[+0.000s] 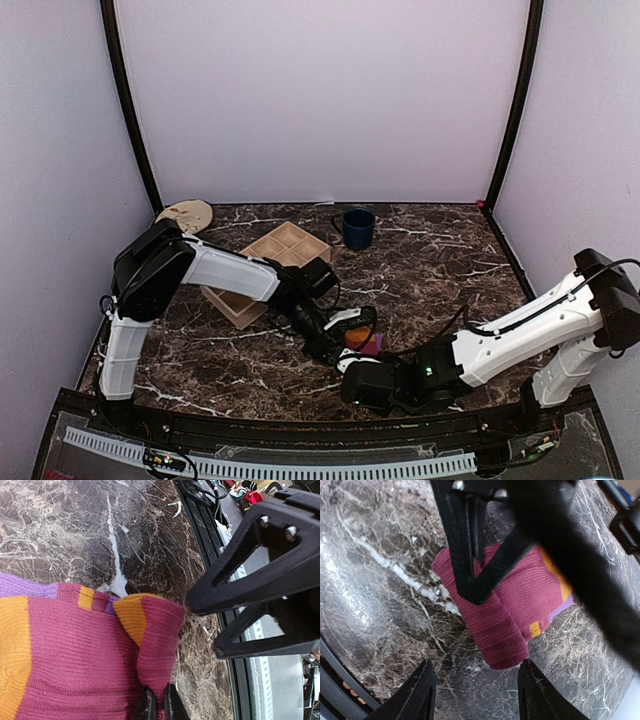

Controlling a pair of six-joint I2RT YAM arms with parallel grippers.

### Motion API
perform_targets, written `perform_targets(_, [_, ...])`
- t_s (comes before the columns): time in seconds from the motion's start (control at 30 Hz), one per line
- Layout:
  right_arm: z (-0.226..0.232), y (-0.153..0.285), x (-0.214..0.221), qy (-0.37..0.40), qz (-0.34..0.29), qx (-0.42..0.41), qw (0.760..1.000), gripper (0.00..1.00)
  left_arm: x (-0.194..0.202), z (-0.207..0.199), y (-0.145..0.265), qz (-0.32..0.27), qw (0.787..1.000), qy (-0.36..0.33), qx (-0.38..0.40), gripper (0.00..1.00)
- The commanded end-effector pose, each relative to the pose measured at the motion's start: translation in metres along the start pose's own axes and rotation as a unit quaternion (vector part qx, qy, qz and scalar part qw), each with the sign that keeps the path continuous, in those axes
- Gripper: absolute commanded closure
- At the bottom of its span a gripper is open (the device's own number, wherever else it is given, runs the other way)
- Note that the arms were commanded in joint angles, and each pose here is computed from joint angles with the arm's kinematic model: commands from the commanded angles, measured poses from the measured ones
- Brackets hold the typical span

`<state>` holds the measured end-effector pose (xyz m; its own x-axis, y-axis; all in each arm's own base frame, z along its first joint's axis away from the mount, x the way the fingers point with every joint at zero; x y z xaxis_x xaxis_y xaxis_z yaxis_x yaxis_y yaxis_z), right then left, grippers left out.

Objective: Roll the socks

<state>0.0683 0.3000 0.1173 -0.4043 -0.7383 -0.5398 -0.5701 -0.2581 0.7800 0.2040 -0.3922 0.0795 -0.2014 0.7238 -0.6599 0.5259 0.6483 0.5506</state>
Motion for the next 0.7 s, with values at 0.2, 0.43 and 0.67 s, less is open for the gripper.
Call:
perform_targets(0.2, [-0.005,-0.015,-0.002,0.035,-0.002,0.012,0.999,0.48,-0.002,-0.001,-0.001,0.002,1.0,0.013,0.02,1.0])
perform_targets(0.43, [-0.012,-0.024,0.001,0.043,0.008,0.011,0.999,0.49,0.0,0.001,-0.002,0.004,1.0,0.016,0.022,1.0])
perform_targets(0.67, [-0.015,-0.031,0.008,0.044,0.022,-0.008,0.999,0.56,0.0,0.003,-0.002,0.003,1.0,0.018,0.022,1.0])
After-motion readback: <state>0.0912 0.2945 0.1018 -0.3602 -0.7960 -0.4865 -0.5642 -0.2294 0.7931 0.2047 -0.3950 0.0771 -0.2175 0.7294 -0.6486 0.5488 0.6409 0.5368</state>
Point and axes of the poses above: each gripper's point midway between its finger pads, its own y axis back along the fingers, its own z axis along the line the jaws close on, x = y × z, the point moved 8 cm from there along y, back along the fingers, and after that the axes turned 6 degrees about -y, right-handed, at the moved point
